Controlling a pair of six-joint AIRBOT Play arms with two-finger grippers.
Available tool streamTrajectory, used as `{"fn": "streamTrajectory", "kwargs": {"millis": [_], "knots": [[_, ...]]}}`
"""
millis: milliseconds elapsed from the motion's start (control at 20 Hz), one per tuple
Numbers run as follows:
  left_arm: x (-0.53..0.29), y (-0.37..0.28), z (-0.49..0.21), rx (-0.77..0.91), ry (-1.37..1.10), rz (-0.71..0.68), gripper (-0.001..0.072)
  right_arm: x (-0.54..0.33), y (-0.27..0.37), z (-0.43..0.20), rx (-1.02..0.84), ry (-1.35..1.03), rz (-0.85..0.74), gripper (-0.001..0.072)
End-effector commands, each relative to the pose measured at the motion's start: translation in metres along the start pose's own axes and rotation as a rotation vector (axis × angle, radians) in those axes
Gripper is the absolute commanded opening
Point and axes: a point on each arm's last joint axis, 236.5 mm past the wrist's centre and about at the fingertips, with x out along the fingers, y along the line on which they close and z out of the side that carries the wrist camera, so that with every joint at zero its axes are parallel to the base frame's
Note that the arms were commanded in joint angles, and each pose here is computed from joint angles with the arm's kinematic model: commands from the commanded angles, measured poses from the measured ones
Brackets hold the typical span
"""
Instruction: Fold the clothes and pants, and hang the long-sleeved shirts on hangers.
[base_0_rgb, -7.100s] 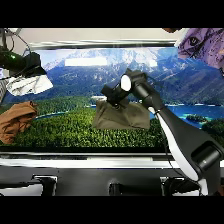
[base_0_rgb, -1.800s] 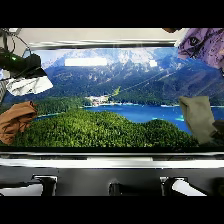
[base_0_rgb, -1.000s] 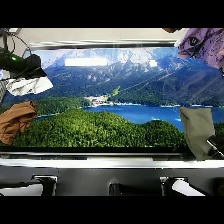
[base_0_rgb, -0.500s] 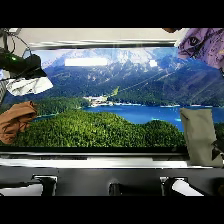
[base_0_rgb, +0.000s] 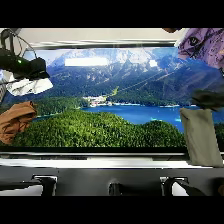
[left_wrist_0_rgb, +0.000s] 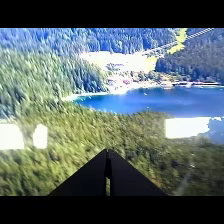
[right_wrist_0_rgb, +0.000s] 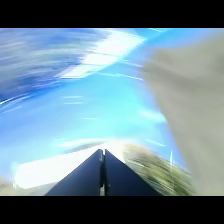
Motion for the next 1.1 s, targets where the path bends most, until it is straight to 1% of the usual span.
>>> {"fn": "streamTrajectory", "kwargs": {"millis": [0, 100, 250, 400, 1050], "knots": [[-0.006, -0.004, -0.001, 0.128, -0.071, 0.077, 0.0015, 0.003, 0.126, -0.026, -0.373, -0.003, 0.176, 0.0029], [-0.014, -0.009, -0.013, 0.144, -0.107, 0.066, 0.0015, 0.004, 0.159, -0.049, -0.501, 0.024, 0.195, 0.0029], [-0.027, -0.003, -0.028, 0.147, -0.162, 0.079, 0.0016, 0.004, 0.180, -0.067, -0.589, 0.036, 0.194, 0.0029], [-0.040, -0.003, -0.030, 0.153, -0.191, 0.086, 0.0017, 0.004, 0.181, -0.067, -0.594, 0.037, 0.193, 0.0029], [-0.036, -0.003, -0.030, 0.153, -0.181, 0.086, 0.0018, 0.004, 0.179, -0.067, -0.599, 0.035, 0.186, 0.0030]]}}
